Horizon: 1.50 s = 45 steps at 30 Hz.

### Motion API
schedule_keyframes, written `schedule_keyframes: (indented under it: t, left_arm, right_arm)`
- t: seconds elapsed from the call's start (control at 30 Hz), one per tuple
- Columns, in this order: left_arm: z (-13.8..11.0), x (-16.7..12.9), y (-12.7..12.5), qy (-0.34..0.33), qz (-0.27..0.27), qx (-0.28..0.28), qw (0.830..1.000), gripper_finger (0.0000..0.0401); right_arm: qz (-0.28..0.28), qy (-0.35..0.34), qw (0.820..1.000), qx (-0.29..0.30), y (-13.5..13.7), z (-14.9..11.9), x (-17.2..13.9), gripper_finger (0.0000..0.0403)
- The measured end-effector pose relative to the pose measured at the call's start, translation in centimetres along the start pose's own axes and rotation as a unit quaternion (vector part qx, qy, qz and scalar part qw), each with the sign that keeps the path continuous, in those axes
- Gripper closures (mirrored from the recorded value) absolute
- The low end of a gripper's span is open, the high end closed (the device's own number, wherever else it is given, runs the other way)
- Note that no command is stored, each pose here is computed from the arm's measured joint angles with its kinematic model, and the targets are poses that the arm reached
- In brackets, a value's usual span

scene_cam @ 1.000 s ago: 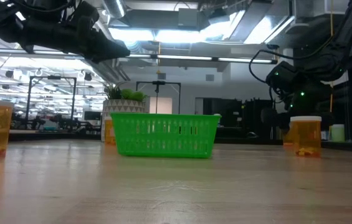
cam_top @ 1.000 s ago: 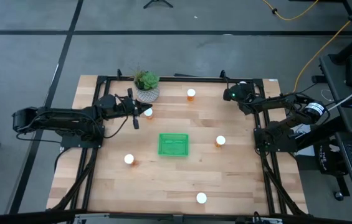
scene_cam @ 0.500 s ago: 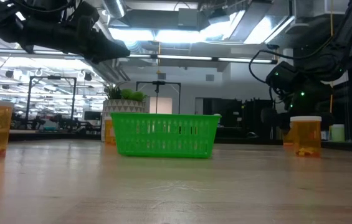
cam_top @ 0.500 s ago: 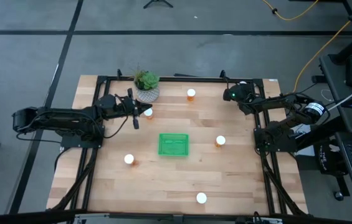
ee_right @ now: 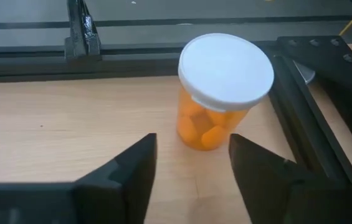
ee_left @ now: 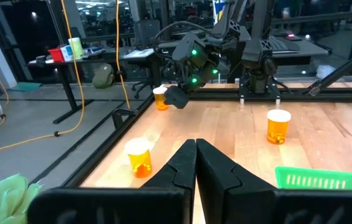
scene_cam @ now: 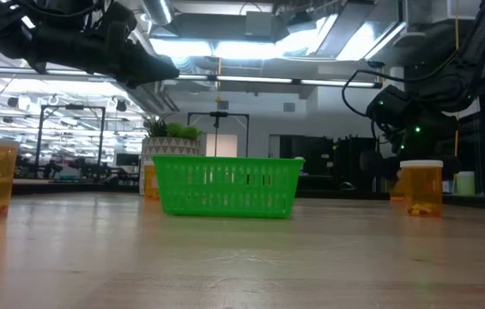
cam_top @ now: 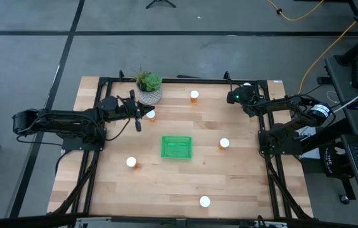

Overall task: Pick and place pill bottles into a basket
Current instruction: Put the orange medicine bottle into the green bin

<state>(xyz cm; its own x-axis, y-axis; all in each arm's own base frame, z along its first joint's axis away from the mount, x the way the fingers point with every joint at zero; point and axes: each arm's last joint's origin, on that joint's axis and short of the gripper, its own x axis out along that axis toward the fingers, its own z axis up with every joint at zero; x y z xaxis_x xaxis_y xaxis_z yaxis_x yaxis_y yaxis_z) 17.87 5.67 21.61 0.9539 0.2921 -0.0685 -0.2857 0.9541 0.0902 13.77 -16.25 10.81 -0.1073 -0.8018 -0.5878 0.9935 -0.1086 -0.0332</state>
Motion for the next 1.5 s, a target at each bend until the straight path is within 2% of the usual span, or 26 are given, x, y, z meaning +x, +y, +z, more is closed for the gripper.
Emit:
schedule_keyframes:
  t: [0.13,0.23,0.5,0.67,0.83,1.07,1.27,1.5]
  left_arm:
    - [0.0,0.0,0.0,0.000,0.000,0.000,1.000,0.0395]
    - [0.0,0.0,0.0,0.000,0.000,0.000,1.000,0.0395]
    - [0.0,0.0,0.0,0.000,0.000,0.000,1.000,0.0395]
    - [0.0,0.0,0.0,0.001,0.000,0.000,1.000,0.0395]
    - [-0.2,0.0,0.0,0.010,-0.001,0.000,1.000,0.0395]
    - [-0.3,0.0,0.0,0.015,-0.001,0.000,1.000,0.0395]
    - [-0.3,0.0,0.0,0.013,-0.001,0.000,1.000,0.0395]
    - [-0.3,0.0,0.0,0.014,-0.001,0.000,1.000,0.0395]
  right_arm:
    - [0.017,0.007,1.000,-0.001,0.3,-0.1,-0.2,0.0154]
    - [0.025,0.009,0.999,0.017,0.5,-0.3,-0.3,0.0138]
    - [0.052,0.007,0.998,0.021,1.5,-0.6,-1.2,0.0143]
    - [0.081,-0.006,0.997,0.003,3.6,0.9,-2.2,0.0151]
    - [0.043,-0.012,0.998,-0.041,5.0,3.5,-3.0,0.0159]
    - [-0.007,0.006,0.999,-0.049,5.1,6.0,-3.2,0.0160]
    - [0.007,0.093,0.995,-0.032,4.3,7.1,-2.7,0.0160]
    - [-0.038,0.139,0.989,-0.031,3.3,8.3,-3.0,0.0160]
